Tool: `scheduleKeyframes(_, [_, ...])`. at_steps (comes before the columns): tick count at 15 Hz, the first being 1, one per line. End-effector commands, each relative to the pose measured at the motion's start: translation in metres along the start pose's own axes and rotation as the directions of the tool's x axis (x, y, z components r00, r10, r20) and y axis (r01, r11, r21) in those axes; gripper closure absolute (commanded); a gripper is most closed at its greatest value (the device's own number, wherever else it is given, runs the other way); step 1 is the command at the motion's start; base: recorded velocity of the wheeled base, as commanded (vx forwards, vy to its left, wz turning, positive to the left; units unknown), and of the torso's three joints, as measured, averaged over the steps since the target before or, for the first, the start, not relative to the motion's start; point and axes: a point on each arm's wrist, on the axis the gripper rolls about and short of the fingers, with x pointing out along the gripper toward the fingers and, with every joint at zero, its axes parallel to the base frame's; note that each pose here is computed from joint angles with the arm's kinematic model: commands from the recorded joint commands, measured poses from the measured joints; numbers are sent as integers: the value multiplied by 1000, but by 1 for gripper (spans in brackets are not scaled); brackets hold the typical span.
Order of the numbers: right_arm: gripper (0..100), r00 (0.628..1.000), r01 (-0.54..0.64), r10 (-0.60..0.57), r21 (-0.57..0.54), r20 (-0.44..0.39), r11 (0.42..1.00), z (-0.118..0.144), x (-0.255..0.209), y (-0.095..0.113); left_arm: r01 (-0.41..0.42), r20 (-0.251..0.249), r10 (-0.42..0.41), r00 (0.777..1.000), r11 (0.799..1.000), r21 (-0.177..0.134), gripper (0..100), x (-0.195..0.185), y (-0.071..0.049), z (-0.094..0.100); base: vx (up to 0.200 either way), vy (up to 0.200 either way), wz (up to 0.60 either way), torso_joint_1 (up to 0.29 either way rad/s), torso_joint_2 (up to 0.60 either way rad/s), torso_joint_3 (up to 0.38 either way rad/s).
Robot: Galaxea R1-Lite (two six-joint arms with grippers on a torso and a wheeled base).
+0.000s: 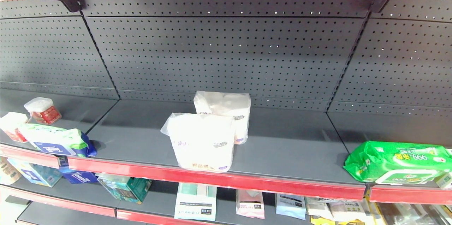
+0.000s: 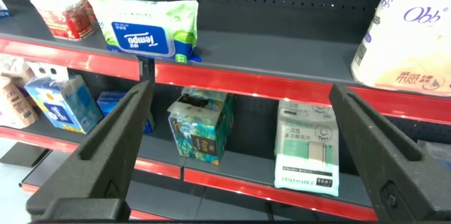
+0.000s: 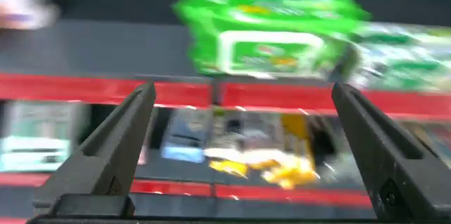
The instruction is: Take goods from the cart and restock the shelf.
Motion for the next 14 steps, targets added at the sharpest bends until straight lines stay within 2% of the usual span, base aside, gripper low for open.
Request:
scheduleKeyframes(1, [0, 997, -75, 75, -9, 14, 997, -6, 0, 3, 0, -2, 0, 1000, 1000, 0, 0, 0, 0, 0, 0, 0, 0, 0, 0, 0])
scheduleKeyframes(3, [0, 996, -87, 87, -1, -2, 996, -8, 0, 4, 0, 0, 0, 1000, 1000, 0, 0, 0, 0, 0, 0, 0, 0, 0, 0, 0])
scheduleKeyframes(5, [0, 999, -30, 31, 45, -10, 999, -9, 0, 3, 0, -2, 0, 1000, 1000, 0, 0, 0, 0, 0, 0, 0, 0, 0, 0, 0])
scheduleKeyframes(7, [0, 993, -114, 115, 65, -13, 991, -8, 1, 2, 0, -2, 0, 1000, 1000, 1, 0, 0, 0, 0, 0, 0, 0, 0, 0, 0])
scheduleKeyframes(8, [0, 982, -188, 187, 53, 33, 981, -10, -2, 0, 0, 0, 0, 1000, 1000, 0, 0, 0, 0, 0, 0, 0, 0, 0, 0, 0])
scheduleKeyframes(11, [0, 986, -144, 139, 47, 92, 988, -11, -7, 0, 0, -2, 0, 1000, 1000, 0, 0, 0, 0, 0, 0, 0, 0, 0, 0, 0])
scheduleKeyframes(14, [0, 990, -110, 106, 44, 91, 993, -11, -7, 0, 0, 0, 0, 1000, 1000, 0, 0, 0, 0, 0, 0, 0, 0, 0, 0, 0])
